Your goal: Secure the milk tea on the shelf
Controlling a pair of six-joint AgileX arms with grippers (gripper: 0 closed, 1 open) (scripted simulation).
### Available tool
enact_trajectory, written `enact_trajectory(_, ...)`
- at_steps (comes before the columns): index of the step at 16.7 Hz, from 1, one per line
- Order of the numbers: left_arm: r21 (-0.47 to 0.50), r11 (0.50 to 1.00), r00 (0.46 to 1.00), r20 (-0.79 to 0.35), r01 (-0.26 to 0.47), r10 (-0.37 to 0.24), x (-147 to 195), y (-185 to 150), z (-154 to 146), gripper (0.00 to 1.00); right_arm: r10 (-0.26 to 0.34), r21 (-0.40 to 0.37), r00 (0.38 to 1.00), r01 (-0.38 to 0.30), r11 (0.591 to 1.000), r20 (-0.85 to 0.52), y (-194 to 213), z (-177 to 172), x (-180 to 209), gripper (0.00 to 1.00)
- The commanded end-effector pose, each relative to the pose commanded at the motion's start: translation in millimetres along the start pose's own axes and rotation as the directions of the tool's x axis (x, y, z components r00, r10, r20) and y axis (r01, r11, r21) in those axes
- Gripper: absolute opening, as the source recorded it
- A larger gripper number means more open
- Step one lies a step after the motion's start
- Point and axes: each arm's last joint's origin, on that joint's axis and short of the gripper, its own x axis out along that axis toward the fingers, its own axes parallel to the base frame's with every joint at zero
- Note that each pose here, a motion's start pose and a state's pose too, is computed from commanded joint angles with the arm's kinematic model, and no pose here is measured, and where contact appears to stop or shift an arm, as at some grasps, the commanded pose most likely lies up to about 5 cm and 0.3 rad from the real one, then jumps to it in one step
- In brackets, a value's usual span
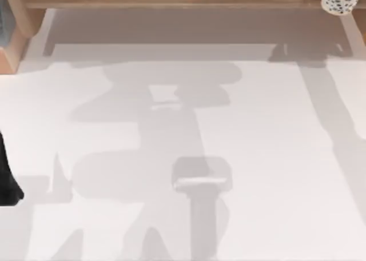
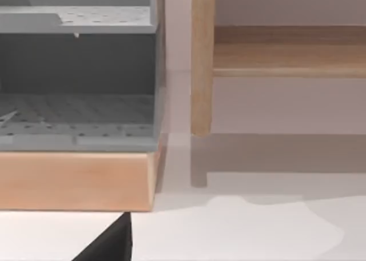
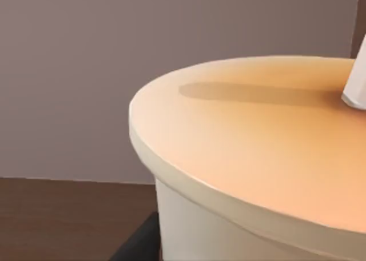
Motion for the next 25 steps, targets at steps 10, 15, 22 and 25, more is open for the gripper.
enact_trajectory(10,0.000,1.000,1.000,0.000,0.000,0.000,0.0,0.0,0.0,1.00,-0.108,-0.013,0.993,0.108,0.994,-0.042,24.9,30.6,34.5,0.00)
enact_trajectory(15,0.000,1.000,1.000,0.000,0.000,0.000,0.0,0.0,0.0,1.00,-0.111,-0.013,0.992,0.110,0.994,-0.054,23.2,25.7,33.6,0.00)
enact_trajectory(22,0.000,1.000,1.000,0.000,0.000,0.000,0.0,0.0,0.0,1.00,-0.107,-0.009,0.993,0.107,0.994,-0.048,23.4,2.2,62.7,0.00)
enact_trajectory(25,0.000,1.000,1.000,0.000,0.000,0.000,0.0,0.0,0.0,1.00,-0.108,-0.013,0.993,0.108,0.994,-0.042,21.3,-2.5,71.0,0.00)
